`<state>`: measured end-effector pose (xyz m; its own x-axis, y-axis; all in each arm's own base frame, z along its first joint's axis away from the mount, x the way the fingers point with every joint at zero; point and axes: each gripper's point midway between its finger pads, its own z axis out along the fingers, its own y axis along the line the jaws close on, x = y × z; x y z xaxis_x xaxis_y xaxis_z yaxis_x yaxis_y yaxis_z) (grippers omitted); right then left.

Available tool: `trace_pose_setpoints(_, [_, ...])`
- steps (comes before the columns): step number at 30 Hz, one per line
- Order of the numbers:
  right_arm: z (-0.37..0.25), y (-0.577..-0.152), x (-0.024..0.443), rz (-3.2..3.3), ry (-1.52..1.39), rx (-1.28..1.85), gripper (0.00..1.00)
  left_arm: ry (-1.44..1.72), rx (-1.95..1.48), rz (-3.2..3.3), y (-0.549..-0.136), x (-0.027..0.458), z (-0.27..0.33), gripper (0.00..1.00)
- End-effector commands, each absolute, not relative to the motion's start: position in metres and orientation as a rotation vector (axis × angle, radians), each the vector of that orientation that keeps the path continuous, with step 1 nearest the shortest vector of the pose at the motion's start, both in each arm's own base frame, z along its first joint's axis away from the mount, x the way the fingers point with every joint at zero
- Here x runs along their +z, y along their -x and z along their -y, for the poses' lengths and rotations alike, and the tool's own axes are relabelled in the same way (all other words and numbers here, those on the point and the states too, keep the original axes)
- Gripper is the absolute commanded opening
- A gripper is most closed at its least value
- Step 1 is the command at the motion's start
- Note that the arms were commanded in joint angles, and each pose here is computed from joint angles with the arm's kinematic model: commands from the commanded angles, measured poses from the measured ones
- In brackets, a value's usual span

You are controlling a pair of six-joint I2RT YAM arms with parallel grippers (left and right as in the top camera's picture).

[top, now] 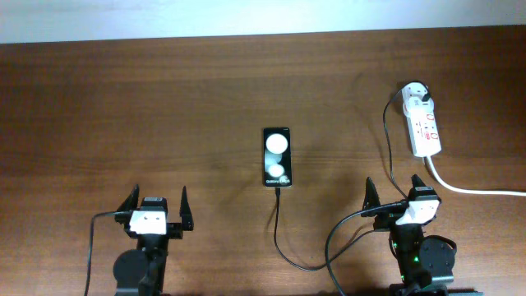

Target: Plug charger to phone and switch on socket

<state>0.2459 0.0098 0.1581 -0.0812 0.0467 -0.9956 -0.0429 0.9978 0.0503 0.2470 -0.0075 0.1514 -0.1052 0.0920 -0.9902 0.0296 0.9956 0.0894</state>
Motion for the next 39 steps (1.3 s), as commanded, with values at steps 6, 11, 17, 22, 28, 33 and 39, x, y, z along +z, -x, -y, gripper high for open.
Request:
trace_pose_setpoints(6, [-0.0099,-0.2459,0.1564,-1.647,-0.001,0.068,0.99,-0.095,0.067,-1.646,-0.2458,0.1567,0.0048,0.99])
trace_pose_setpoints(11, [-0.0099,-0.2459,0.1564,-1.647,-0.001,0.068,0.99,-0.082,0.078,-1.647,-0.2459,0.1566,0.001,0.99])
trace_pose_setpoints(17, [-0.0099,-0.2458,0.1563,-1.647,-0.001,0.068,0.99,-0.082,0.079,-1.648,-0.2459,0.1564,0.0009,0.99])
trace_pose_setpoints(22, [-0.0099,-0.2459,0.1564,-1.647,-0.001,0.068,0.99,-0.082,0.079,-1.648,-0.2459,0.1564,0.0009,0.99])
trace_pose_setpoints(28, [-0.0099,-0.2459,0.1562,-1.647,-0.001,0.068,0.99,-0.082,0.079,-1.648,-0.2459,0.1564,0.0009,0.99])
trace_pose_setpoints(33, [-0.0099,-0.2459,0.1564,-1.647,-0.001,0.068,0.99,-0.082,0.079,-1.648,-0.2459,0.1564,0.0009,0.99])
trace_pose_setpoints(39, [-0.0099,-0.2459,0.1563,-1.647,-0.001,0.068,0.99,-0.082,0.079,-1.648,-0.2459,0.1564,0.0009,0.99])
